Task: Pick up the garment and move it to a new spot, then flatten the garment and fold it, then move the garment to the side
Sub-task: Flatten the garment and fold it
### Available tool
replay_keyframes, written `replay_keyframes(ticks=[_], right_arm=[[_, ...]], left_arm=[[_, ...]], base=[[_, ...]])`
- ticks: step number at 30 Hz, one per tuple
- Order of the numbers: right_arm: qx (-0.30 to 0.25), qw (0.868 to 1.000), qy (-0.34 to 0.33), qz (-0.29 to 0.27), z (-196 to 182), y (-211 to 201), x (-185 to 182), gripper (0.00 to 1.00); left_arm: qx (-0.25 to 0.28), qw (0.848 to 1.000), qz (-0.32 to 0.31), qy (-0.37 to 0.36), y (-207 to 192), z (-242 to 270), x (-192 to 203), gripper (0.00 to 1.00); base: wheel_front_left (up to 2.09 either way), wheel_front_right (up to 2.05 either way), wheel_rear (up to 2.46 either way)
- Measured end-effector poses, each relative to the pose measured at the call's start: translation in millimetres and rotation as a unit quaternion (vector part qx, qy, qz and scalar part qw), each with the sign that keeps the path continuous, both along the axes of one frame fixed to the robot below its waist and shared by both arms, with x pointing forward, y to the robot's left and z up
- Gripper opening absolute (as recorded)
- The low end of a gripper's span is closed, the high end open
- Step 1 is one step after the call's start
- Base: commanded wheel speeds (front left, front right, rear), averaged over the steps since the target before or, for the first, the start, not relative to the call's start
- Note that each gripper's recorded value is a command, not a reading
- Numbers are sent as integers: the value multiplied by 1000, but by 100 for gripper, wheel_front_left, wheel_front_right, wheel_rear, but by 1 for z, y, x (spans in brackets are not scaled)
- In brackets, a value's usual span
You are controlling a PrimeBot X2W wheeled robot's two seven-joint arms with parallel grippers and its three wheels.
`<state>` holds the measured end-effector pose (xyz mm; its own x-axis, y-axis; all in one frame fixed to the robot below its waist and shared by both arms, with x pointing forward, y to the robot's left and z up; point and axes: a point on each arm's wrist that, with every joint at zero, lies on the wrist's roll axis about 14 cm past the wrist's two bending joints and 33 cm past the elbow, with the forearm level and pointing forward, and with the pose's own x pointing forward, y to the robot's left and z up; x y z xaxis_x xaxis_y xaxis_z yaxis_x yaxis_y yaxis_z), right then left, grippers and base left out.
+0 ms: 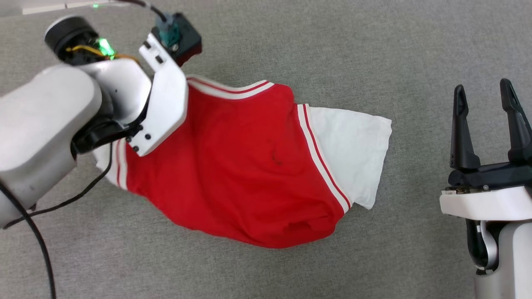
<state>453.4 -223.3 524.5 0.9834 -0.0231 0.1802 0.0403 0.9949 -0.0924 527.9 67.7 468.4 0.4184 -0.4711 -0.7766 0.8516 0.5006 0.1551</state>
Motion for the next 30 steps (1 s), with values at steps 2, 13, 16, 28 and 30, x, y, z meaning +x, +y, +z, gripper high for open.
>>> replay_keyframes(ticks=[2,13,16,28,30], right_arm=[[1,1000,0,1,0,1,-1,100],[-6,1000,-11,7,5,2,14,100],[-3,1000,-1,-1,-2,-4,14,100],[5,1000,7,-25,-6,-21,6,100],[5,1000,3,-23,-3,-19,5,100]], left_arm=[[-28,999,-16,-17,-14,15,0,0],[-81,991,-96,-35,-99,-1,5,0],[-59,993,-105,-4,-110,-35,-5,0],[-44,994,-90,33,-105,-77,-15,100],[-47,996,-81,10,-98,-61,-4,100]], base=[[0,0,0],[0,0,0],[0,0,0],[0,0,0],[0,0,0]])
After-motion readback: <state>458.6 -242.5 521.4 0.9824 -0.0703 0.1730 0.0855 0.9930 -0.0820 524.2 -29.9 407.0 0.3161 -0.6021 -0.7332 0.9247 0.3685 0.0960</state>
